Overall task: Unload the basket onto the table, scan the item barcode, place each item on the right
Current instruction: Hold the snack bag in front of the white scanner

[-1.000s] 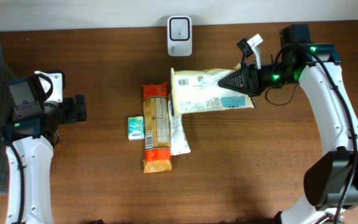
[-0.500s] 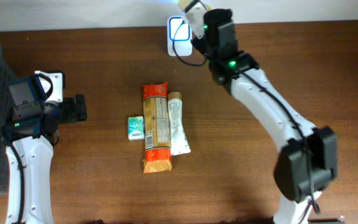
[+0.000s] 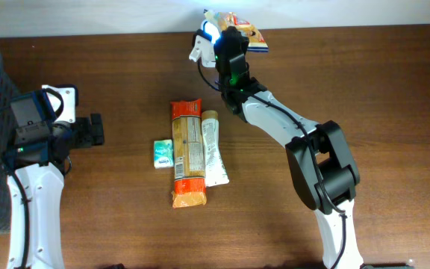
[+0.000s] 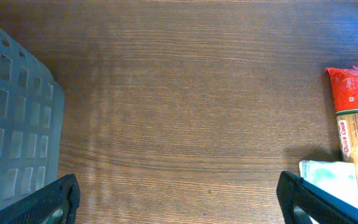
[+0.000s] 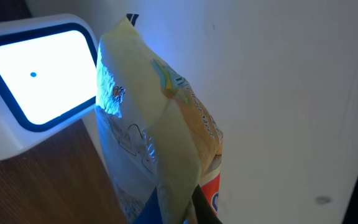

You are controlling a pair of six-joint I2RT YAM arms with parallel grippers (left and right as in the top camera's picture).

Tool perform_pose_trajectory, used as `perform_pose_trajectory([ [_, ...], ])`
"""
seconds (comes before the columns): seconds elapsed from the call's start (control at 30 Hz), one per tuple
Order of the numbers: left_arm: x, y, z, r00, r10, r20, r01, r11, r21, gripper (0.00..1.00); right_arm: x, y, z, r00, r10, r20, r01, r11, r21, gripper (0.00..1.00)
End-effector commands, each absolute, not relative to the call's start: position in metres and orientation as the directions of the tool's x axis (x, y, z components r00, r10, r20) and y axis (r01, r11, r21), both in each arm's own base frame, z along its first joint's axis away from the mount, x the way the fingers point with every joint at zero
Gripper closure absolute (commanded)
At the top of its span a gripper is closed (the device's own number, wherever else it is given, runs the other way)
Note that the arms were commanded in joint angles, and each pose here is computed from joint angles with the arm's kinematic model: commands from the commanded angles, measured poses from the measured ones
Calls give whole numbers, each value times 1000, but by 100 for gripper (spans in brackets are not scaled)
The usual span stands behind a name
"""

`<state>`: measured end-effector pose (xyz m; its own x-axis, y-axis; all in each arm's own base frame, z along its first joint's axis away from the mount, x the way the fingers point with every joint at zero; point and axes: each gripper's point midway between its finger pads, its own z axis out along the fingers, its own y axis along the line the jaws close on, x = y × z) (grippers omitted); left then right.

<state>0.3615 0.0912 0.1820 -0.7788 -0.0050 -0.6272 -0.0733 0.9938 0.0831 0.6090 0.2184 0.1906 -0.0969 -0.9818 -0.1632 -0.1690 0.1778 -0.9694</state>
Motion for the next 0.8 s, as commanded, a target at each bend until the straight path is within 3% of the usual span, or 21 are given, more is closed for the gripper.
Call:
perform_pose_trajectory([
  [0.0,365,91,191,-764,6,-645,-64,994,86,1,608,222,209,-86,-993,-79,-133,90,-987,96],
  [0.57,365,91,191,-764,6,-645,-64,994,86,1,608,225,208,-85,-993,-77,-131,87,-987,96],
  [0.73,365,91,191,-764,7,-645,-64,994,86,1,593,218,256,-108,-945,-308,-90,318,-944,96],
  [0.77,365,91,191,-764,6,-645,-64,994,86,1,583,213,274,-124,-908,-399,-97,412,-906,96],
])
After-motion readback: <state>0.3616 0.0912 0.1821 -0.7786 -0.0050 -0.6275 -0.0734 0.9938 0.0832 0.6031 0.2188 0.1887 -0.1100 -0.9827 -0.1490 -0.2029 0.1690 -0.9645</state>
